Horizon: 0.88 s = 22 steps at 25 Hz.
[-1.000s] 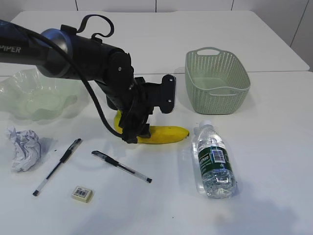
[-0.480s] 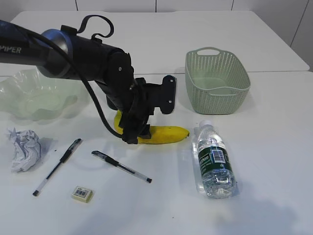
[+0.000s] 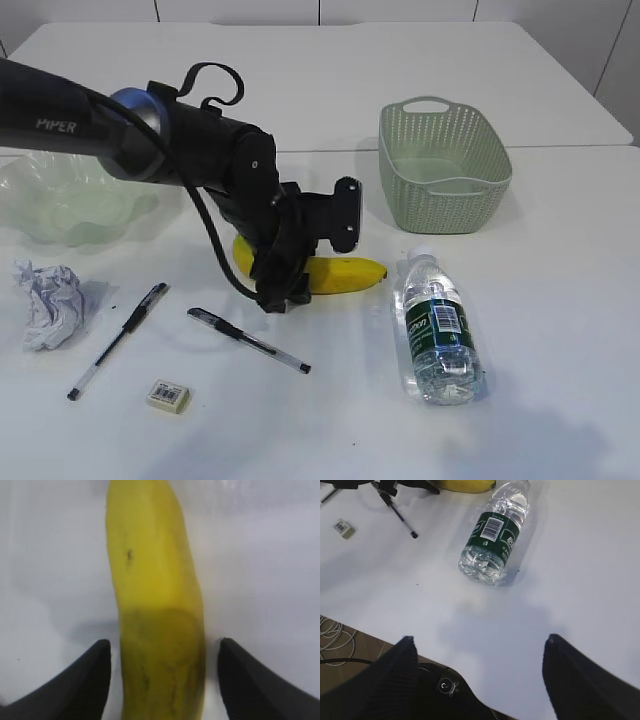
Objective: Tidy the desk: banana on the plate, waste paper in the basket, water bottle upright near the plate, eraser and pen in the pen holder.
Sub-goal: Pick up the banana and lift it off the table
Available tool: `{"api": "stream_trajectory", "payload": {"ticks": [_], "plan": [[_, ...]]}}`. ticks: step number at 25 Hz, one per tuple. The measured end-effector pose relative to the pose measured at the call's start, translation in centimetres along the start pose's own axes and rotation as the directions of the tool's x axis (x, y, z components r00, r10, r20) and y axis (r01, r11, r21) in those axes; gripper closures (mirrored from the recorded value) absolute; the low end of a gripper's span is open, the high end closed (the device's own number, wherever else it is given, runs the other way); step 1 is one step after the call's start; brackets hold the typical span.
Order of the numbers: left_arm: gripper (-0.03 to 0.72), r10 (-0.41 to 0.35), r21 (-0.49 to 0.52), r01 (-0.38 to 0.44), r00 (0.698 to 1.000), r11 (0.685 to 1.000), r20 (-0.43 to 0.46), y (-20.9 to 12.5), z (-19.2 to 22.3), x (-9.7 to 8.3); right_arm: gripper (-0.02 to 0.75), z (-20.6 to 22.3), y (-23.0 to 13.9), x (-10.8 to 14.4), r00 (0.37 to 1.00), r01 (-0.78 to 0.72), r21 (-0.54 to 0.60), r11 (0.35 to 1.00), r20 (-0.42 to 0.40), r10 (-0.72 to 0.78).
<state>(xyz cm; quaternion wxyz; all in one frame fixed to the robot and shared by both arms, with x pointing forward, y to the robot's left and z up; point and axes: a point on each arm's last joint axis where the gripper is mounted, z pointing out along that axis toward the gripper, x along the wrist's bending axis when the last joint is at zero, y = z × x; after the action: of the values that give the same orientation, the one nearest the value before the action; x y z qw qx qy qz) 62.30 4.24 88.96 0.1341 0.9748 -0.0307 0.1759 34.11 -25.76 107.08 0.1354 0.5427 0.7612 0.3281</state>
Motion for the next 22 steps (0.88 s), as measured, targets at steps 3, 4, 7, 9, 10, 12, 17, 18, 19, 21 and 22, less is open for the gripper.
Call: {"api": "stream_trajectory", "payload": {"ticks": [3, 4, 7, 9, 10, 12, 17, 18, 19, 21, 22], "plan": [[0.202, -0.002, -0.004, 0.002, 1.000, 1.000, -0.005, 0.0, 0.0, 0.0, 0.164, 0.0, 0.0, 0.0, 1.000, 0.000, 0.000, 1.000, 0.000, 0.000], [0.207, -0.002, -0.006, 0.002, 1.000, 1.000, -0.009, 0.1, 0.0, 0.1, 0.164, 0.0, 0.0, 0.0, 1.000, 0.000, 0.000, 1.000, 0.000, 0.000], [0.267, -0.002, -0.006, 0.002, 1.000, 1.000, -0.011, 0.0, 0.1, 0.1, 0.164, 0.0, 0.0, 0.0, 1.000, 0.000, 0.000, 1.000, 0.000, 0.000], [0.340, -0.002, -0.006, 0.002, 1.000, 1.000, -0.010, 0.0, 0.1, 0.1, 0.164, 0.0, 0.0, 0.0, 1.000, 0.001, 0.000, 1.000, -0.001, -0.001], [0.365, -0.002, -0.005, 0.002, 1.000, 1.000, -0.009, 0.0, 0.2, 0.0, 0.164, 0.0, 0.0, 0.0, 1.000, 0.001, 0.000, 1.000, -0.001, -0.001], [0.391, 0.000, -0.005, 0.000, 1.000, 1.000, -0.009, 0.0, 0.2, 0.0, 0.164, 0.0, 0.0, 0.0, 1.000, 0.001, 0.000, 1.000, -0.001, -0.001], [0.426, 0.000, -0.004, 0.000, 1.000, 1.000, -0.007, 0.0, 0.2, 0.0, 0.164, 0.0, 0.0, 0.0, 1.000, 0.001, 0.000, 1.000, -0.001, -0.001], [0.431, -0.002, -0.006, 0.002, 1.000, 1.000, -0.007, 0.0, 0.0, 0.1, 0.164, 0.0, 0.0, 0.0, 1.000, 0.001, 0.000, 1.000, -0.001, -0.001], [0.435, -0.006, -0.004, 0.006, 1.000, 1.000, 0.002, 0.1, -0.1, 0.0, 0.164, 0.0, 0.0, 0.0, 1.000, 0.001, 0.000, 1.000, -0.001, -0.001], [0.438, -0.015, -0.007, 0.015, 1.000, 1.000, 0.014, 0.2, -0.5, 0.0, 0.164, 0.0, 0.0, 0.0, 1.000, 0.001, 0.000, 1.000, -0.001, -0.001], [0.438, -0.022, -0.013, 0.023, 1.000, 1.000, 0.015, 0.3, -1.0, 0.1, 0.164, 0.0, 0.0, 0.0, 1.000, 0.001, 0.000, 1.000, -0.001, -0.001]]}}
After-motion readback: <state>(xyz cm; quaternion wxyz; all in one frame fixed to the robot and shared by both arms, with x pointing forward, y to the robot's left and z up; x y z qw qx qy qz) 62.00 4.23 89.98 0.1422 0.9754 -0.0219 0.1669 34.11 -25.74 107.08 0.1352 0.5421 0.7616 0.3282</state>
